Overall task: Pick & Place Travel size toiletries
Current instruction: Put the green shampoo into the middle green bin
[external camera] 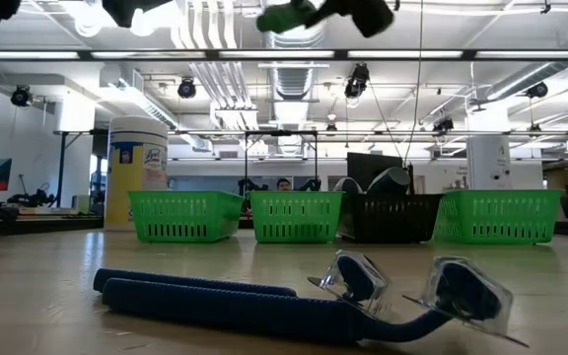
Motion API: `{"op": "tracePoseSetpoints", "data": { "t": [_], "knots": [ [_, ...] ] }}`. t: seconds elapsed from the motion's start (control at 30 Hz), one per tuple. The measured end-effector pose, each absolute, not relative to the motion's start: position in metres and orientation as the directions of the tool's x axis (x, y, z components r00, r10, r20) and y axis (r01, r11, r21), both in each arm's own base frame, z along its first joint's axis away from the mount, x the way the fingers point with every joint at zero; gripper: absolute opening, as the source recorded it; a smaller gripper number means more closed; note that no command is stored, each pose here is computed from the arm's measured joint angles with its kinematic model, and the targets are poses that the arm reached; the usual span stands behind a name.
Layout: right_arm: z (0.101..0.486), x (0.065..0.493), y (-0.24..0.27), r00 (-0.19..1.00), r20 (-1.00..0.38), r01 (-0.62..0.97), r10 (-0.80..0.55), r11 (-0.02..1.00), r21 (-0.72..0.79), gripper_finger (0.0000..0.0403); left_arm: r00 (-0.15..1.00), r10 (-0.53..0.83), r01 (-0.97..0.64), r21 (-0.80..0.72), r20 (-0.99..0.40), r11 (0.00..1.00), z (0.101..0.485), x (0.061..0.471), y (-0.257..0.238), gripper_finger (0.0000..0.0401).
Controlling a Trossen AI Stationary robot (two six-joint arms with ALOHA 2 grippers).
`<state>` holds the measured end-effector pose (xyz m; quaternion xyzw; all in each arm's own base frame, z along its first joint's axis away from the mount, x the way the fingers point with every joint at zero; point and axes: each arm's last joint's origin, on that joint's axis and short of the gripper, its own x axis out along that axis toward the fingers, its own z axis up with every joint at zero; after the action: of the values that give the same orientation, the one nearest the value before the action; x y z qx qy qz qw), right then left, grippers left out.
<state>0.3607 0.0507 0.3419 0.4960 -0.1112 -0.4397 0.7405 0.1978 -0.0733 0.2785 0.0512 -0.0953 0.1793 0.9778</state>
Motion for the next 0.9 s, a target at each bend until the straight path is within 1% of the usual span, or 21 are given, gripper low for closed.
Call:
{"op": "tracePoseSetpoints", "data": {
  "t": [0.1,0.17,0.23,0.3,0.4,0.5,0.73,0.9],
  "knots": [
    [0.348,0.367,0.046,0.604,-0.228,0.526,-0.764,0.168,0.834,0.0153,0.91,0.362,-0.382,0.073,0.202,0.921,0.282,0.212,-0.075,0.0254],
    [0.347,0.369,0.044,0.615,-0.237,0.533,-0.752,0.176,0.827,0.0152,0.896,0.396,-0.415,0.062,0.203,0.908,0.286,0.221,-0.075,0.0255],
    [0.346,0.369,0.044,0.625,-0.244,0.538,-0.741,0.182,0.823,0.0154,0.867,0.458,-0.474,0.044,0.196,0.88,0.29,0.229,-0.071,0.0255],
    [0.346,0.369,0.044,0.626,-0.245,0.537,-0.74,0.181,0.824,0.0158,0.854,0.478,-0.488,-0.004,0.204,0.873,0.294,0.235,-0.067,0.0255],
    [0.346,0.369,0.044,0.626,-0.245,0.538,-0.74,0.183,0.823,0.0159,0.857,0.48,-0.474,-0.079,0.188,0.877,0.288,0.244,-0.063,0.0255],
    [0.346,0.369,0.044,0.626,-0.245,0.541,-0.74,0.187,0.82,0.0153,0.874,0.453,-0.435,-0.131,0.174,0.891,0.282,0.249,-0.063,0.0255],
    [0.346,0.369,0.046,0.631,-0.245,0.53,-0.736,0.178,0.829,0.016,0.865,0.477,-0.463,-0.119,0.152,0.878,0.273,0.258,-0.057,0.0255],
    [0.346,0.369,0.046,0.636,-0.248,0.525,-0.731,0.174,0.833,0.0153,0.862,0.485,-0.473,-0.11,0.148,0.874,0.271,0.267,-0.047,0.0255]
  ]
}}
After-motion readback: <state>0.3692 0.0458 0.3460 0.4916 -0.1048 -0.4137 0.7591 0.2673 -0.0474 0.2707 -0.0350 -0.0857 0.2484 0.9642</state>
